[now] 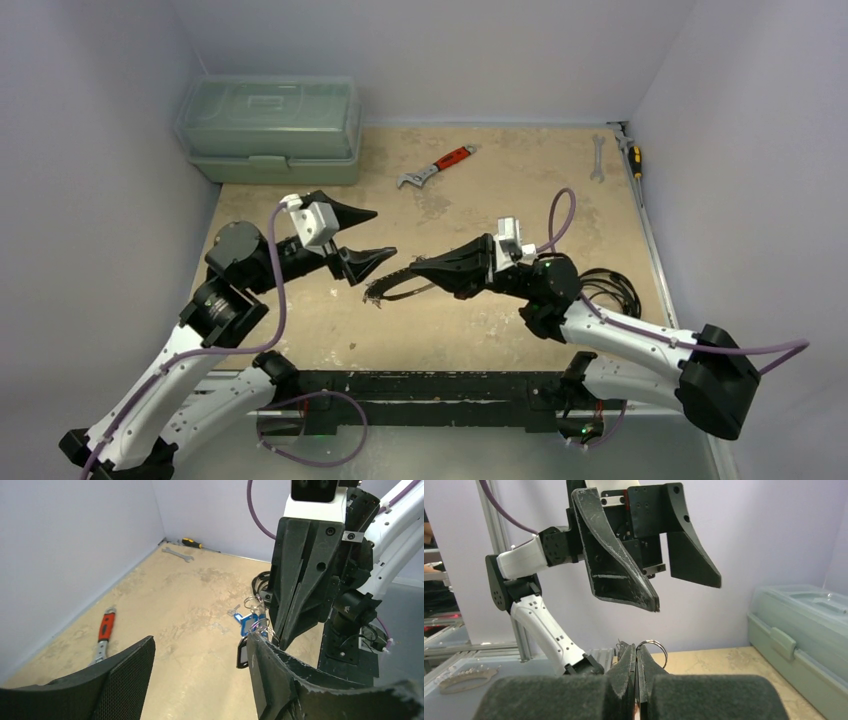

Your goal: Put the keys on the keyring

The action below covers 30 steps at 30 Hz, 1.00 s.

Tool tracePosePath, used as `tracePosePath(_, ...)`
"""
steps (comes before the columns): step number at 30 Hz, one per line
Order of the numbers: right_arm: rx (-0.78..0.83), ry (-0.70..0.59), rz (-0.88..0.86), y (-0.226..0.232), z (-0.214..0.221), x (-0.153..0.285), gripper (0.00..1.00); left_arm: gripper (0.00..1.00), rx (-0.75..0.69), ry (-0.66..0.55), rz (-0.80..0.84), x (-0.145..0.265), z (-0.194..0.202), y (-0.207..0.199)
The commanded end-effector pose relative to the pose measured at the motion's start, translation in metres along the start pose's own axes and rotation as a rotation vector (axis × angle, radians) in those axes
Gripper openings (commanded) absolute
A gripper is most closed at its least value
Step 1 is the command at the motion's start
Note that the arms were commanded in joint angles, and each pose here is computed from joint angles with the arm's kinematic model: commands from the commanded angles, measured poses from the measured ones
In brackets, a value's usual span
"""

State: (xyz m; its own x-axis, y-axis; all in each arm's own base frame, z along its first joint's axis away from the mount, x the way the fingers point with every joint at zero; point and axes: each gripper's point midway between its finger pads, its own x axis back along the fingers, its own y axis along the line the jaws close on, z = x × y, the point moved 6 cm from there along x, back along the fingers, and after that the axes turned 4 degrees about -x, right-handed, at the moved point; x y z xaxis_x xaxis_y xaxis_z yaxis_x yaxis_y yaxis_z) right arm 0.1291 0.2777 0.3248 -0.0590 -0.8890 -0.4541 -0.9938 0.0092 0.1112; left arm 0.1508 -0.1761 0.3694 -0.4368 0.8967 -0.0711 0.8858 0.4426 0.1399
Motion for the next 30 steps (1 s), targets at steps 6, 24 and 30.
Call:
tracePosePath(6, 0.127, -0.09, 0.033, 0.007, -0.034, 0.006, 0.0, 0.62, -0.094, 0.027, 0.073, 0.027, -0.024, -0.015)
tracePosePath(24, 0.562, 0.069, 0.043, 0.0, -0.019, 0.038, 0.0, 0.5, 0.249, 0.026, 0.246, -0.014, -0.029, -0.025)
tracePosePath(30, 0.656, 0.129, 0.129, -0.017, -0.011, 0.042, 0.0, 0.4, 0.426, 0.22, 0.102, -0.036, -0.019, -0.004)
